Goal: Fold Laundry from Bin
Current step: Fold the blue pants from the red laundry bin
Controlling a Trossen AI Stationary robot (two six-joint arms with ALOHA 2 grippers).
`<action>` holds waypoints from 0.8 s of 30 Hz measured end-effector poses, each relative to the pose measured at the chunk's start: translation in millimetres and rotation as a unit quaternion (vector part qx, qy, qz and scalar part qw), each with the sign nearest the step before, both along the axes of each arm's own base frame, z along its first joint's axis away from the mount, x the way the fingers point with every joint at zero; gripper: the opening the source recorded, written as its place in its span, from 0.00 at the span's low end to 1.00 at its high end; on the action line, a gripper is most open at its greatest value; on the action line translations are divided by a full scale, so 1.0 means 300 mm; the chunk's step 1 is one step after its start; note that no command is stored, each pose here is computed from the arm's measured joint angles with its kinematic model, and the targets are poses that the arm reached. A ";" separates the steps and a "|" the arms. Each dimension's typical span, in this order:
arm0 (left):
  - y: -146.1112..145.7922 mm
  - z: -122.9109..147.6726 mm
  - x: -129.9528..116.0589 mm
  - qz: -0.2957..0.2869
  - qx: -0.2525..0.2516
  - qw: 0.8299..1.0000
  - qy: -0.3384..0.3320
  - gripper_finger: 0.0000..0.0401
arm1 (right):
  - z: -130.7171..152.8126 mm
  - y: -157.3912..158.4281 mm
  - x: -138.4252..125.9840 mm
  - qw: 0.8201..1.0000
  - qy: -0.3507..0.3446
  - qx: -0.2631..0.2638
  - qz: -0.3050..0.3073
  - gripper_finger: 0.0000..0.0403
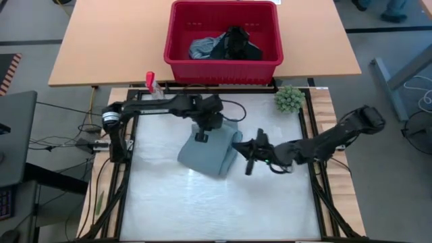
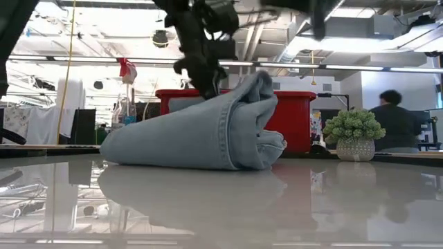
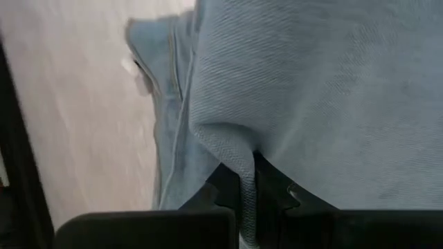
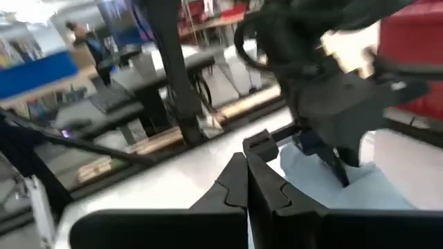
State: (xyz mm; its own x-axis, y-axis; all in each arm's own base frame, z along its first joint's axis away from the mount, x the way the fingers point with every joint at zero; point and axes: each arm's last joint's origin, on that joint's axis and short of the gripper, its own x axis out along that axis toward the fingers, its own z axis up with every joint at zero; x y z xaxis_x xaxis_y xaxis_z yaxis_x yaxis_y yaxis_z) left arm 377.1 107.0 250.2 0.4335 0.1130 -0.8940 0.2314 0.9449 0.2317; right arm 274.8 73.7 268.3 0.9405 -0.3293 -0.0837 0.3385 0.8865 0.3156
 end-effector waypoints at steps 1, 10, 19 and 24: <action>0.006 -0.016 0.005 -0.002 0.002 1.000 0.007 0.00 | -0.018 -0.016 0.025 1.000 0.010 -0.001 0.005 0.05; 0.021 -0.039 0.019 -0.046 0.035 0.998 0.014 0.01 | -0.147 -0.159 0.158 0.993 0.118 0.004 -0.003 0.05; 0.033 0.043 0.019 -0.016 0.098 0.995 0.033 0.22 | -0.275 -0.333 0.132 0.957 0.280 0.024 -0.066 0.05; 0.038 0.180 0.003 0.063 0.070 0.995 0.007 0.36 | -0.315 -0.415 0.106 0.936 0.348 0.023 -0.052 0.05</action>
State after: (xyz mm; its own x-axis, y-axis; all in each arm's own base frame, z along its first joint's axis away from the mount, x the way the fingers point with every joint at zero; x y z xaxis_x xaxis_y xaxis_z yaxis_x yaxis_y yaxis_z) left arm 377.9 118.3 304.2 0.3947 0.2905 -0.8717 0.1166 0.9252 0.3612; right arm 306.5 -50.8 173.7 0.6155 -0.3975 -0.6805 0.5598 0.8283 0.0225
